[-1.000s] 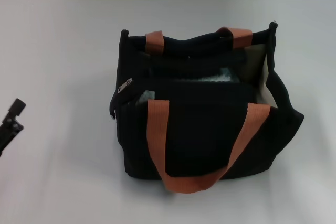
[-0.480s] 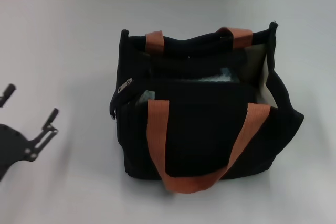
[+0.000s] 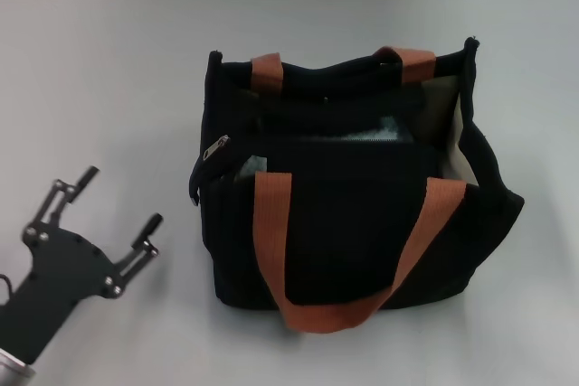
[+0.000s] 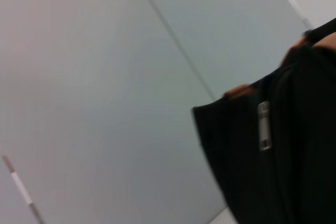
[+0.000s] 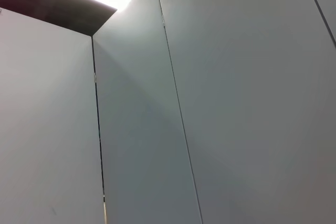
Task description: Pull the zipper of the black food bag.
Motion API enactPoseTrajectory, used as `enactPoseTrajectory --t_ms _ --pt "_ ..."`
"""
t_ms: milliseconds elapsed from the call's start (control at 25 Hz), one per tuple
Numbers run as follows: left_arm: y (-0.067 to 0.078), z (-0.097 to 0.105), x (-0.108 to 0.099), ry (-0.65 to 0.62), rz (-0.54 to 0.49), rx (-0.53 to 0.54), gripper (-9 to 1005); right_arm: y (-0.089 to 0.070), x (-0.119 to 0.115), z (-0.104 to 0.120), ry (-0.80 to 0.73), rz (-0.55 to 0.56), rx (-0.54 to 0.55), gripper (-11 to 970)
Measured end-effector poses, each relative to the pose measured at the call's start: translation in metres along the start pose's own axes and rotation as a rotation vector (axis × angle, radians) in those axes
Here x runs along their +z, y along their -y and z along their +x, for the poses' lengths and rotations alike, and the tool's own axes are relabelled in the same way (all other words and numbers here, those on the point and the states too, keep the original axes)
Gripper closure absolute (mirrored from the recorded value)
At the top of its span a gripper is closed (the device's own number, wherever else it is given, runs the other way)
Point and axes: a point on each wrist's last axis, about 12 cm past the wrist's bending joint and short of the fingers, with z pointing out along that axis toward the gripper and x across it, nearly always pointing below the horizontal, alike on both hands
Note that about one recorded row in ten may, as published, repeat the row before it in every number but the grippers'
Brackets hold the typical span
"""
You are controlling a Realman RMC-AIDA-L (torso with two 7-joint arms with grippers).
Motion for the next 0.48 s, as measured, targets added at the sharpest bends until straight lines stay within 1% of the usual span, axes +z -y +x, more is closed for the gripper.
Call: enactPoseTrajectory --t_ms 80,240,320,480 --pt "0.002 -0.002 0.003 0.017 0.022 -0.014 200 0.0 0.0 0.0 -0.004 -0.003 0.003 226" --pt "0.004 -0.004 0.017 0.04 0.04 -0.051 201 0.0 0.0 0.002 -0.014 -0.003 0.006 226" --pt "0.003 -0.003 0.026 0.04 0.034 -0.054 201 0.0 0.0 0.002 -0.016 -0.002 0.004 226" --pt "-0.004 -0.002 0.041 0.04 0.013 -0.042 202 0.0 0.0 0.003 -0.021 0.004 0.003 226"
